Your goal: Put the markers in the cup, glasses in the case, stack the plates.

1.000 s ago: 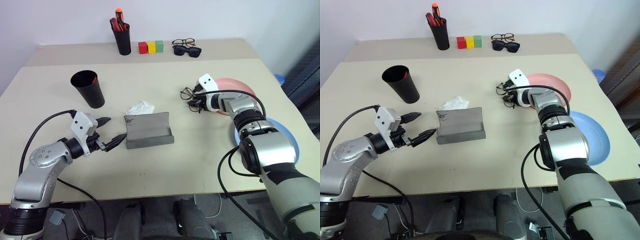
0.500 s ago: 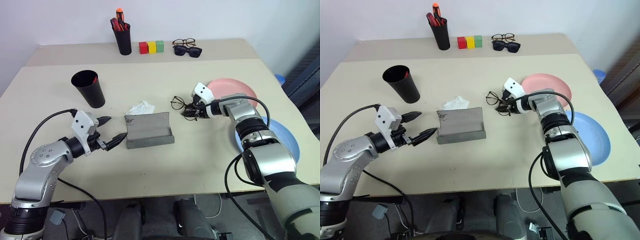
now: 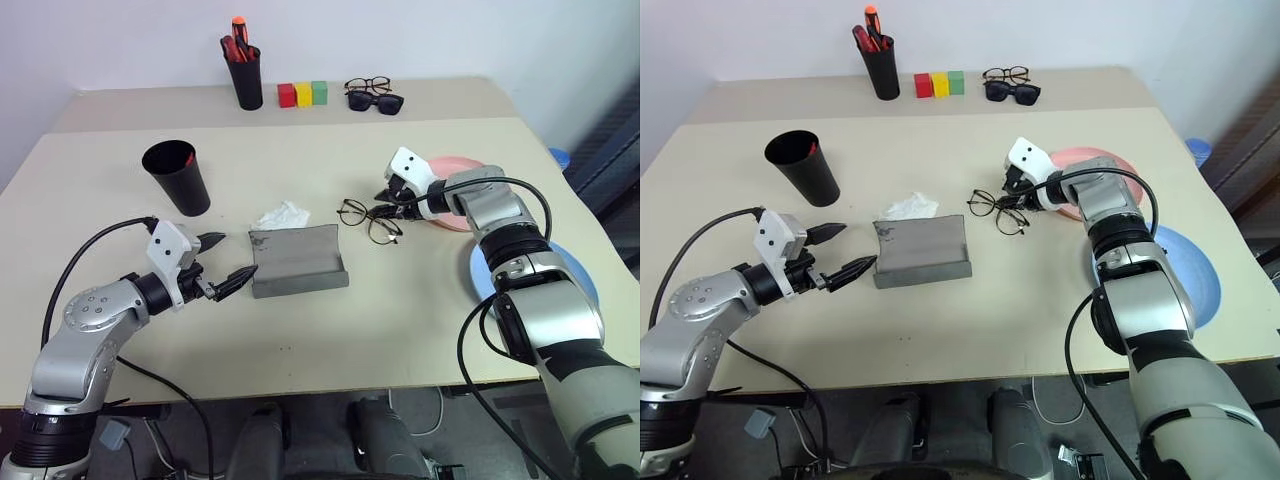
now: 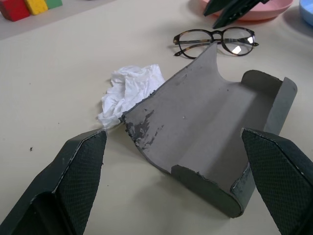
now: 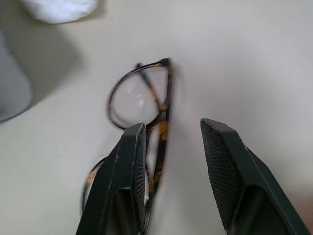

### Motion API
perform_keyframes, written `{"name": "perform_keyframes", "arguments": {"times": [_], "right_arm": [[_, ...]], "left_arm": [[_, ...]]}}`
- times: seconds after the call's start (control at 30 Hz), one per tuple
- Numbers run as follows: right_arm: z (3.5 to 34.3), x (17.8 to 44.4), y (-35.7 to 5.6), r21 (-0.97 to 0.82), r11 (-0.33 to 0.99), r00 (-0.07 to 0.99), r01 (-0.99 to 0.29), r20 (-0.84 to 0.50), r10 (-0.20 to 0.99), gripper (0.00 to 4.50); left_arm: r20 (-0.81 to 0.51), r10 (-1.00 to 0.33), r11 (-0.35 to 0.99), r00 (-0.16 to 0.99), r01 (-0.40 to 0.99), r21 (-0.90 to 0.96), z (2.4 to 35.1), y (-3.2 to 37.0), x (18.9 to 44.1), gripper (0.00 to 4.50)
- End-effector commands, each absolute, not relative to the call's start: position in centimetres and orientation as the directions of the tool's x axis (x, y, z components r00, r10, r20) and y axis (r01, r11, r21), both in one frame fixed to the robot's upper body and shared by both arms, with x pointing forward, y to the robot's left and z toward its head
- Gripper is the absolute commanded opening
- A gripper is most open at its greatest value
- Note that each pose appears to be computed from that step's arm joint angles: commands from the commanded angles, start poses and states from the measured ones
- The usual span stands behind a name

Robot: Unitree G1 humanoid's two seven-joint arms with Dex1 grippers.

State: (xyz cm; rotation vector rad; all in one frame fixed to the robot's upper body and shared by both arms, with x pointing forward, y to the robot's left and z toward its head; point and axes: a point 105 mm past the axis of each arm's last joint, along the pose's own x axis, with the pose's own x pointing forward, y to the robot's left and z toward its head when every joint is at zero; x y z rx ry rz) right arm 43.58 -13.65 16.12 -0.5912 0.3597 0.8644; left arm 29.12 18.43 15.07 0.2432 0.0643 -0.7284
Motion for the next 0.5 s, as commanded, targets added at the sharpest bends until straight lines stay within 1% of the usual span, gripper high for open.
{"name": "perform_keyframes", "arguments": {"times": [0.03, 0.1, 0.3, 0.43, 0.5], "right_arm": [[17.0, 43.9, -13.9, -0.402, 0.522, 0.658, -0.752, -0.5, 0.563, 1.76], [17.0, 44.0, -14.0, -0.422, 0.532, 0.678, -0.734, -0.498, 0.54, 1.76], [17.1, 43.5, -13.7, -0.456, 0.522, 0.693, -0.721, -0.492, 0.527, 1.76], [19.0, 43.7, -14.0, -0.552, 0.546, 0.776, -0.63, -0.417, 0.474, 1.76], [19.7, 43.3, -14.1, -0.605, 0.525, 0.798, -0.599, -0.399, 0.452, 1.76]], "left_arm": [[-0.12, -0.657, 0.714, 0.744, 0.666, 0.217, 15.8, 18.3, 28.9, 4.5], [-0.123, -0.658, 0.713, 0.743, 0.667, 0.218, 15.7, 18.4, 29.0, 4.5], [-0.127, -0.66, 0.71, 0.741, 0.67, 0.218, 15.6, 18.5, 29.0, 4.5], [-0.129, -0.661, 0.709, 0.739, 0.671, 0.215, 15.3, 18.5, 28.9, 4.5], [-0.13, -0.66, 0.71, 0.74, 0.671, 0.214, 15.2, 18.6, 28.9, 4.5]]}}
